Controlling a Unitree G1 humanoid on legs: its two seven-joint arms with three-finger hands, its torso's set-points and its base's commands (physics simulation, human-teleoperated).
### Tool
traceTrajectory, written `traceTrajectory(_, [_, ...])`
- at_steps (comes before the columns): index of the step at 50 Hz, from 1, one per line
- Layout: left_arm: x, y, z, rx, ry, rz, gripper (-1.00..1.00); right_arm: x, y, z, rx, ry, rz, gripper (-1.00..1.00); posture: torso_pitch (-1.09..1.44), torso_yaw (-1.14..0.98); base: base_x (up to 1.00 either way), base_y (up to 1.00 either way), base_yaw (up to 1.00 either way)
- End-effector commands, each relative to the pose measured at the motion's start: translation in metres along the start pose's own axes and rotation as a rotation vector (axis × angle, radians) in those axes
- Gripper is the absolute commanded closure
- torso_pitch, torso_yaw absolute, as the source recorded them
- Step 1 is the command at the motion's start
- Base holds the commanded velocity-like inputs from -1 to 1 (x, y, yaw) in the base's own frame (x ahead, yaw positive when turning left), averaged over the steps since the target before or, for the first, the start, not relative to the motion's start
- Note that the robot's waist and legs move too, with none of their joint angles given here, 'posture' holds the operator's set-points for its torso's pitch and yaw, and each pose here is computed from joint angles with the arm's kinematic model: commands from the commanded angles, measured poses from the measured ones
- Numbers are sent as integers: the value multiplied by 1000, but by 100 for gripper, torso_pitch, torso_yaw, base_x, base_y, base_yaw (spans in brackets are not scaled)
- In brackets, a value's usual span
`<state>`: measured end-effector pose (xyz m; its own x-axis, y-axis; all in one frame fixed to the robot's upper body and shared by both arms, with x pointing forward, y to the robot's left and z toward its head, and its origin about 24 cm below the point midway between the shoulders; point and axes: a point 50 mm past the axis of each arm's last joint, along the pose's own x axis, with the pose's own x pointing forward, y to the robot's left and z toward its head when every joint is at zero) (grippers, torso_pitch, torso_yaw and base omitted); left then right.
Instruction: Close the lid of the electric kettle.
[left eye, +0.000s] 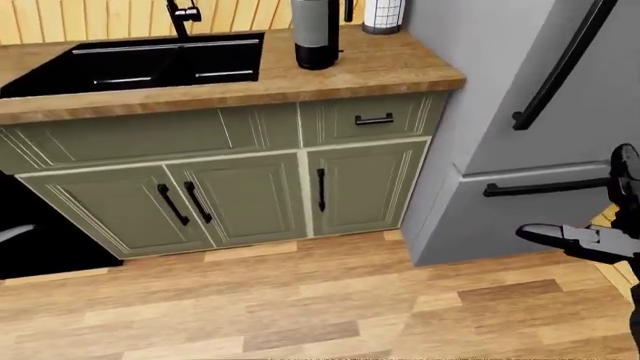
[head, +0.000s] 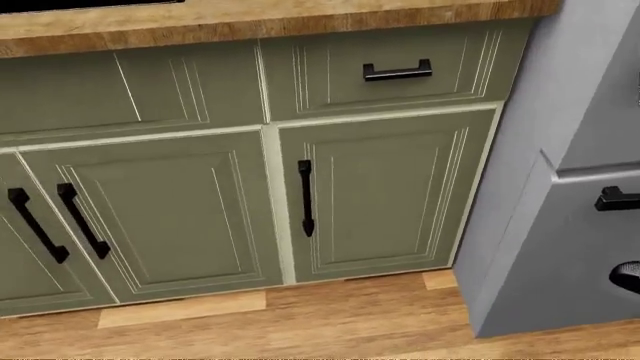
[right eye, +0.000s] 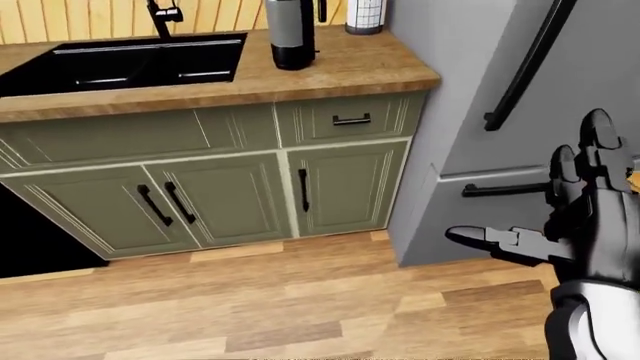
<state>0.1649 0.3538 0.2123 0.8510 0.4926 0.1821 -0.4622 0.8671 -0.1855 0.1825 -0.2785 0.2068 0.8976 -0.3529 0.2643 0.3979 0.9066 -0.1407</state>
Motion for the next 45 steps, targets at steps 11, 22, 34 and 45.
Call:
traceTrajectory(11, [1, -6, 11, 17, -79, -34, -100, -1, 0, 13, -23, -87, -11, -100, 0, 0, 0, 33, 0])
traceTrajectory(22, [0, -6, 13, 16, -81, -35, -100, 0, 1, 15, -4, -93, -11, -100, 0, 0, 0, 8, 0])
traceTrajectory(34, [-1, -7, 13, 18, -82, -36, -100, 2, 3, 11, 2, -82, -3, -100, 0, 0, 0, 0, 0])
traceTrajectory(45, [-1, -8, 14, 20, -81, -39, -100, 3, 4, 9, 5, -66, -1, -100, 0, 0, 0, 0, 0])
